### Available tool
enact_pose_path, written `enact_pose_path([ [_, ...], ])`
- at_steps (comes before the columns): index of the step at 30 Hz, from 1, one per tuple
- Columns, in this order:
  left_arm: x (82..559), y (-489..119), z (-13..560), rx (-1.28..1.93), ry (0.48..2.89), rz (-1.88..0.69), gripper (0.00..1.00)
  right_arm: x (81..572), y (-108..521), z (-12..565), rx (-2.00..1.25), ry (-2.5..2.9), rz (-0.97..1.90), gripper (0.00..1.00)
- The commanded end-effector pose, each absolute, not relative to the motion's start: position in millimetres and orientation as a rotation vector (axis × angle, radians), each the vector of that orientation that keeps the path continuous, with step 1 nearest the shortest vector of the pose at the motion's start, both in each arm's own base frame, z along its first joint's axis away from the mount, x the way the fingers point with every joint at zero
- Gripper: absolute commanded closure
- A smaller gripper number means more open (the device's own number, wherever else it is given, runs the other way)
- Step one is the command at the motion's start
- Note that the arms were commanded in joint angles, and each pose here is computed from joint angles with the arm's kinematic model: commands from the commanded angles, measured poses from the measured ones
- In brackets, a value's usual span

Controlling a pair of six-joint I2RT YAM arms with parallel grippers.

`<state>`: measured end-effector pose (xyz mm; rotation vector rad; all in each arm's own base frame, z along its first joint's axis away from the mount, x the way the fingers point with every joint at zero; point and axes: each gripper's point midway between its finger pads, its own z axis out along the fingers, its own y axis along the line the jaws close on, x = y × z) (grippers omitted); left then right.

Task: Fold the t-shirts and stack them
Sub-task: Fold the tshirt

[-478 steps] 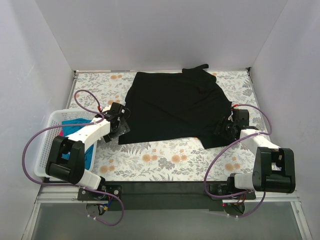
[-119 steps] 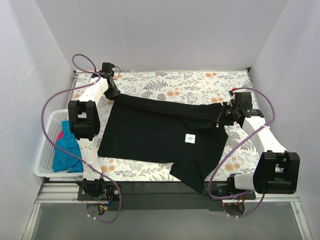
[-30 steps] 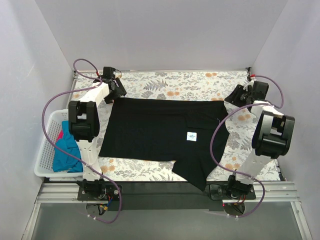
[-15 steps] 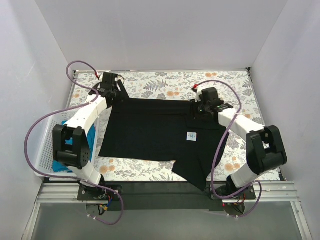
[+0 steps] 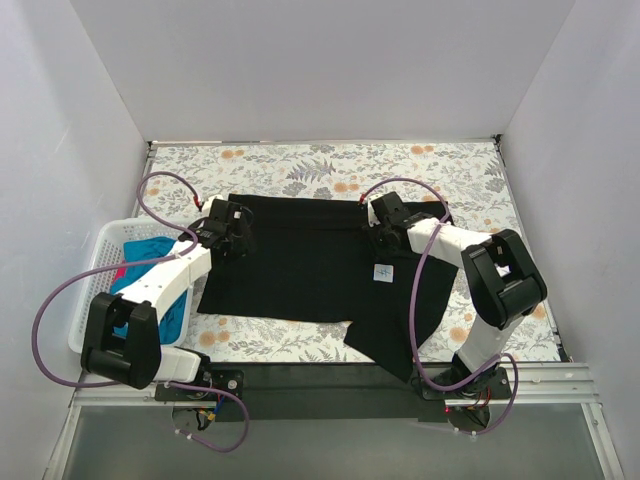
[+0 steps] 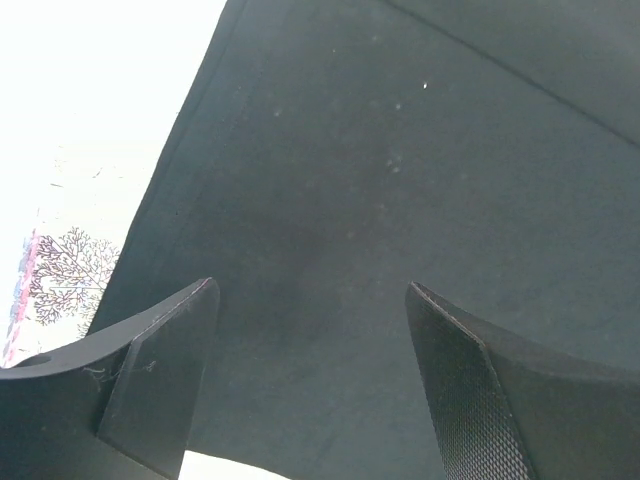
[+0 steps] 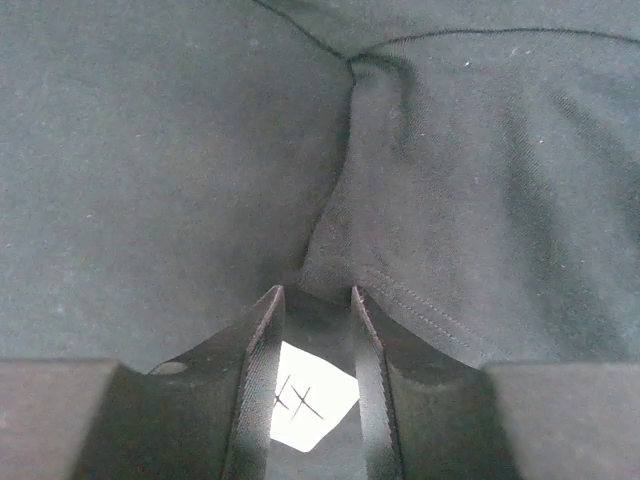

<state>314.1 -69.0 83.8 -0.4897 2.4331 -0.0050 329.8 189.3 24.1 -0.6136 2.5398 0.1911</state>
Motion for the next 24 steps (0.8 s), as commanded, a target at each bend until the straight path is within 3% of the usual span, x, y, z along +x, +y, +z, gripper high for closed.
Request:
enact_pose_path([
  [1,326,-67,102,-0.505,2.335,-0.023,0.25,344,188,35,-0.617,2.498,0.1,0.61],
  [11,327,-69,103,-0.499,2.337,-0.033,0.26,349,193,32,-0.634,2.49,0.061,0.69],
  [14,327,-69,103,-0.499,2.335,-0.033,0.26,350,195,33,-0.638,2.487,0.052,0.83],
  [16,327,-69,103,-0.497,2.337,-0.033,0.26,346,195,36,-0.654,2.494,0.047,0.98],
  [24,326,-69,101,-0.492,2.344,-0.034,0.26,328,208,71,-0.658,2.553,0.057,0.99],
])
